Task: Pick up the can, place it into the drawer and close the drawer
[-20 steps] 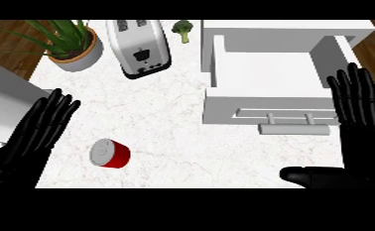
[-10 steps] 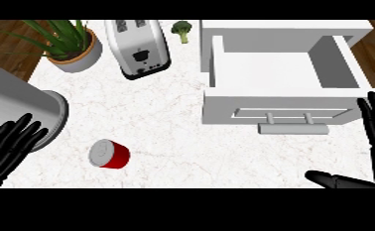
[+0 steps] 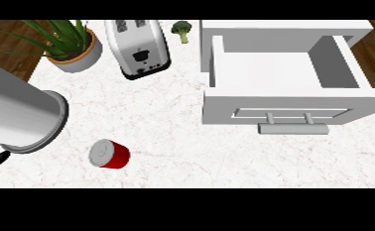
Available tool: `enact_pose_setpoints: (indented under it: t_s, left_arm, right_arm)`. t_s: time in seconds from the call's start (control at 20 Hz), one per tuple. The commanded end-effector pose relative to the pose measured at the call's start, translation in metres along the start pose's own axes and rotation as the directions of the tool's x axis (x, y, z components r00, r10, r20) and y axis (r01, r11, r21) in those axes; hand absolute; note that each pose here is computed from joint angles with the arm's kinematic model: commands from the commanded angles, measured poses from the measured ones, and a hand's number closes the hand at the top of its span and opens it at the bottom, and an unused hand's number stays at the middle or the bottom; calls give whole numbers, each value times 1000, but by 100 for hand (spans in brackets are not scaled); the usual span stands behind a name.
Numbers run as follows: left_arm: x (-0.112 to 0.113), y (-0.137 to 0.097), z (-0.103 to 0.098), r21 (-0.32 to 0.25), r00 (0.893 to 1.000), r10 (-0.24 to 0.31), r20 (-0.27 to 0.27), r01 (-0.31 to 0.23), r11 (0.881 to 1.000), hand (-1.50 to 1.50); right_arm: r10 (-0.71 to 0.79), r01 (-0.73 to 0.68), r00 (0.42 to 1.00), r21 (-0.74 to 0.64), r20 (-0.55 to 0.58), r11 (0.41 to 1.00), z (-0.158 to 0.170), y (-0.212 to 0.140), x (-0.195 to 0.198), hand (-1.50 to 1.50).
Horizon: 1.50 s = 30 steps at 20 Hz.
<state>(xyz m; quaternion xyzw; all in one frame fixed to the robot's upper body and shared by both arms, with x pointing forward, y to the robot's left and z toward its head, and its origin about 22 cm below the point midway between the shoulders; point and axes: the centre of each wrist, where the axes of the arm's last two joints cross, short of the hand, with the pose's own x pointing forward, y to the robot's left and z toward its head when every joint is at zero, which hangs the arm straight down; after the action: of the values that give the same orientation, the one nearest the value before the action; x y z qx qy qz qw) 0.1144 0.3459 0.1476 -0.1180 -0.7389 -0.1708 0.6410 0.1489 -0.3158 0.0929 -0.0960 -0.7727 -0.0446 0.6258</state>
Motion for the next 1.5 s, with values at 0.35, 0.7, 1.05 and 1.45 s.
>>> enact_pose_setpoints:
  t_s: [0.35,0.7,1.05,1.45]
  left_arm:
    - [-15,23,-2,39,972,221,-82,-219,975,-150]
    - [-24,6,-26,35,953,279,-118,-276,960,-150]
    - [-35,-4,-51,58,942,304,-140,-298,953,-150]
    - [-62,-32,-64,59,956,242,-167,-235,970,-150]
  right_arm:
    - [-13,13,1000,17,-3,1000,20,-28,-16,-150]
    - [-22,22,1000,6,5,1000,40,-42,-8,-150]
    - [-17,17,1000,13,-7,1000,41,-56,10,-150]
    - [-23,23,1000,3,11,1000,43,-68,0,-150]
